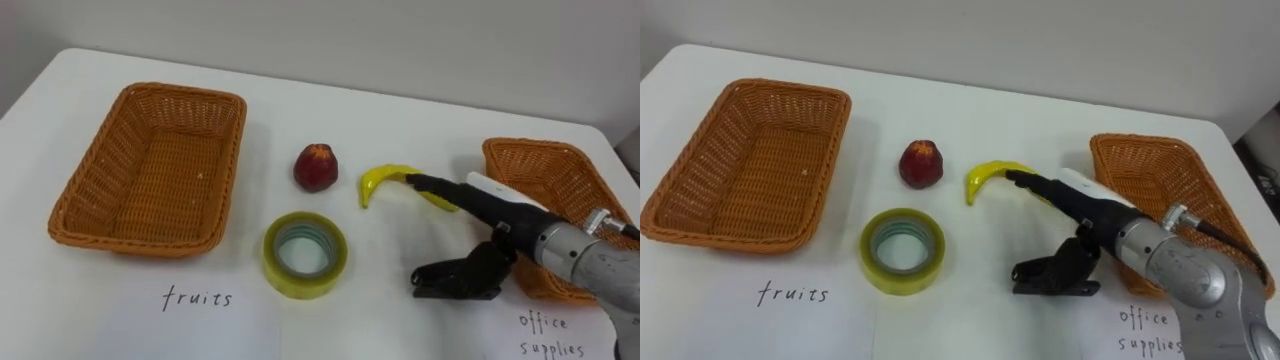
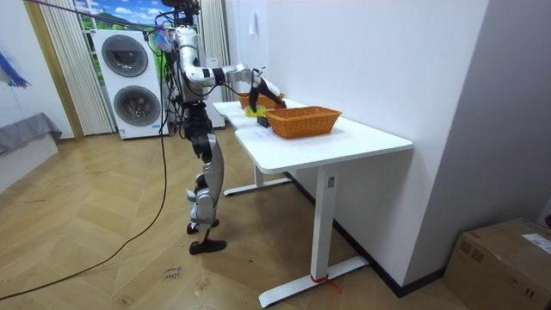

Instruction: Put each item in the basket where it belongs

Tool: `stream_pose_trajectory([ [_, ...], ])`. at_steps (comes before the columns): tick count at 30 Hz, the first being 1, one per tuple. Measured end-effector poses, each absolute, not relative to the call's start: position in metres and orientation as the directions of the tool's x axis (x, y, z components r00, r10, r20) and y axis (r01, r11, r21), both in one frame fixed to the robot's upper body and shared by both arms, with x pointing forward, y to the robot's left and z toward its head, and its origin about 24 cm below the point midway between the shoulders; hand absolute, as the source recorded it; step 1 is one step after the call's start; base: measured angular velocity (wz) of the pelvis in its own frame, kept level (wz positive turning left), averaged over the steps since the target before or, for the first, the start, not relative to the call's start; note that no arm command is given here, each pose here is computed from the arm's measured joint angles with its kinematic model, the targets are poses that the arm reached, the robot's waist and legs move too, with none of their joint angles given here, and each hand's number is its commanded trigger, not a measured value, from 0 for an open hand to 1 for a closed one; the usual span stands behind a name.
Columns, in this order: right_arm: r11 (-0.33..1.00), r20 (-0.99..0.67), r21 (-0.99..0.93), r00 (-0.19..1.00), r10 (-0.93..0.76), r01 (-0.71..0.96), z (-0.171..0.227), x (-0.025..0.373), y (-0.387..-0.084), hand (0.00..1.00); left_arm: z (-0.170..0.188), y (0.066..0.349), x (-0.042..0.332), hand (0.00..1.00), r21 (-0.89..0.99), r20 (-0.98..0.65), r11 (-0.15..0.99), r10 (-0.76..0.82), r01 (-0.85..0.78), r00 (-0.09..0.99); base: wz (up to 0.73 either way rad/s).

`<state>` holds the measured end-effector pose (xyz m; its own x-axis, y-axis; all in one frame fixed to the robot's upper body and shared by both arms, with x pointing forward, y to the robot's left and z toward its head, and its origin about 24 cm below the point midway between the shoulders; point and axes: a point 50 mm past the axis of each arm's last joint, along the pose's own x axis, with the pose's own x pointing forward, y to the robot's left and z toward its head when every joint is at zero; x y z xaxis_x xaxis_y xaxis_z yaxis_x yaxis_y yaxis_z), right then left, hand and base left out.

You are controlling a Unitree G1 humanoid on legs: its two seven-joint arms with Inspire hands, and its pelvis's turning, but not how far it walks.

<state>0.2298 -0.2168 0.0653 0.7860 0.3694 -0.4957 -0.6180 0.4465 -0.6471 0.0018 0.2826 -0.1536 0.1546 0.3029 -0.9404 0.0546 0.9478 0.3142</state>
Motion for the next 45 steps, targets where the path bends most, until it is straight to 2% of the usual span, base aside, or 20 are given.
stream_pose_trajectory([
  [15, 0.447, -0.551, -0.606, 0.752, 0.361, -0.658, 0.058, 0.226, -0.221, 0.00, -0.153, 0.284, 0.008, 0.00, 0.338, -0.931, 0.940, 0.326, 0.045, 0.162, 0.00],
  [23, 0.384, -0.587, -0.651, 0.755, 0.293, -0.655, 0.057, 0.226, -0.224, 0.00, -0.153, 0.285, 0.011, 0.00, 0.334, -0.931, 0.942, 0.322, 0.043, 0.169, 0.00],
  [45, 0.367, -0.636, -0.638, 0.732, 0.244, -0.677, 0.054, 0.225, -0.229, 0.00, -0.153, 0.285, 0.018, 0.00, 0.319, -0.934, 0.946, 0.306, 0.048, 0.185, 0.00],
])
